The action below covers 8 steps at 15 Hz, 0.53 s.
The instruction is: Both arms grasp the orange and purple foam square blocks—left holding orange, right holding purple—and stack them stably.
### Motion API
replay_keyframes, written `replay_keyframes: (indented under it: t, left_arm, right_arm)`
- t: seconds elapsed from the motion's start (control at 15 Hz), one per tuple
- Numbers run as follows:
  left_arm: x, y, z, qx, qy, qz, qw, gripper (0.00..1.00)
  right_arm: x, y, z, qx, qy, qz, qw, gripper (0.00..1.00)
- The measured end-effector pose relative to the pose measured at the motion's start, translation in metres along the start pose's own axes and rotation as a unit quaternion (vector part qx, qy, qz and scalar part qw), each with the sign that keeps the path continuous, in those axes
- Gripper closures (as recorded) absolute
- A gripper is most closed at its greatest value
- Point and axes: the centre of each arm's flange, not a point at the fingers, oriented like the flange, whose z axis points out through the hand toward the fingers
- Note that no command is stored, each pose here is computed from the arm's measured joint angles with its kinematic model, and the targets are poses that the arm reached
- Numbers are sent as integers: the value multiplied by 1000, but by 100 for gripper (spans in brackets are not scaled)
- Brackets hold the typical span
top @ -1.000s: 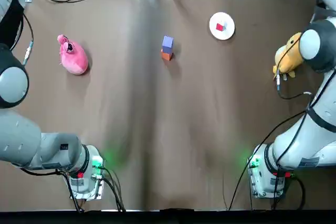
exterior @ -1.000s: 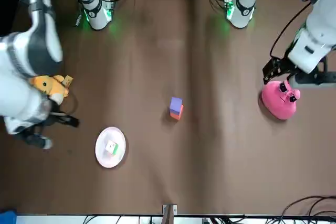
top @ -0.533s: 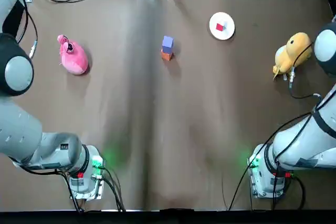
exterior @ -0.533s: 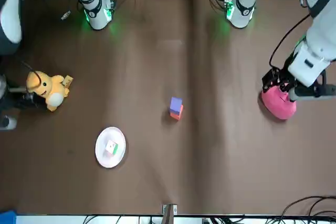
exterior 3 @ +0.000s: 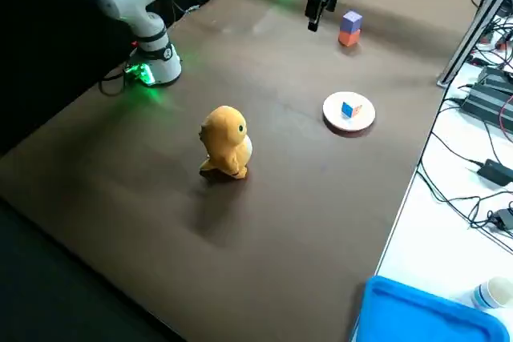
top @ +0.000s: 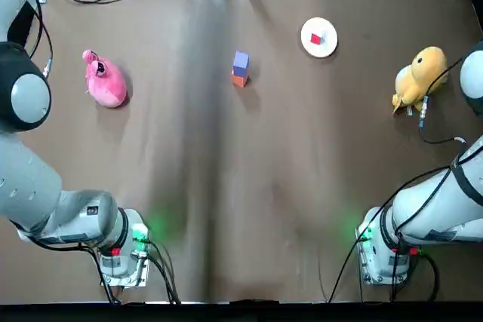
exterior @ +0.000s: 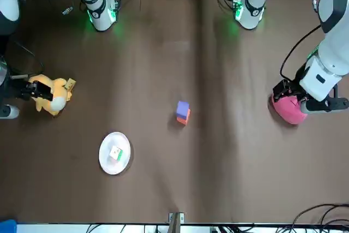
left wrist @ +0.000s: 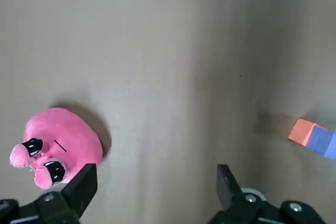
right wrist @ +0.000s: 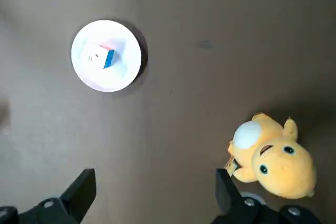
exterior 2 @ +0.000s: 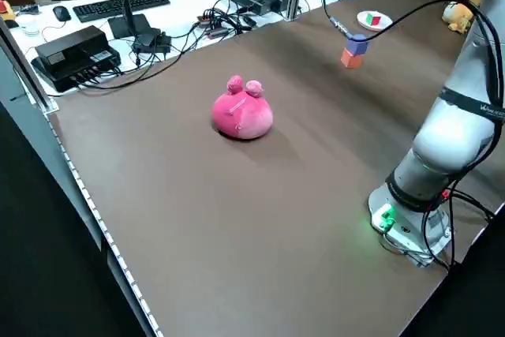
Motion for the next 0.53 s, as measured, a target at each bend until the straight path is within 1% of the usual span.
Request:
replay_keyframes:
  t: [0.2,0.4,0.53]
  left_arm:
    - [0,0,2,0,-3,0,1000,0]
    - [0,0,3,1,-6,0,1000,0]
    - [-1,1,4,1,-9,1,1000,0]
  right_arm:
    - [-9,-14,-4,-1,7,22,1000,0]
    - [-25,-14,-7,-4,12,24,1000,0]
    - [-40,-14,-8,-7,-4,6,1000,1]
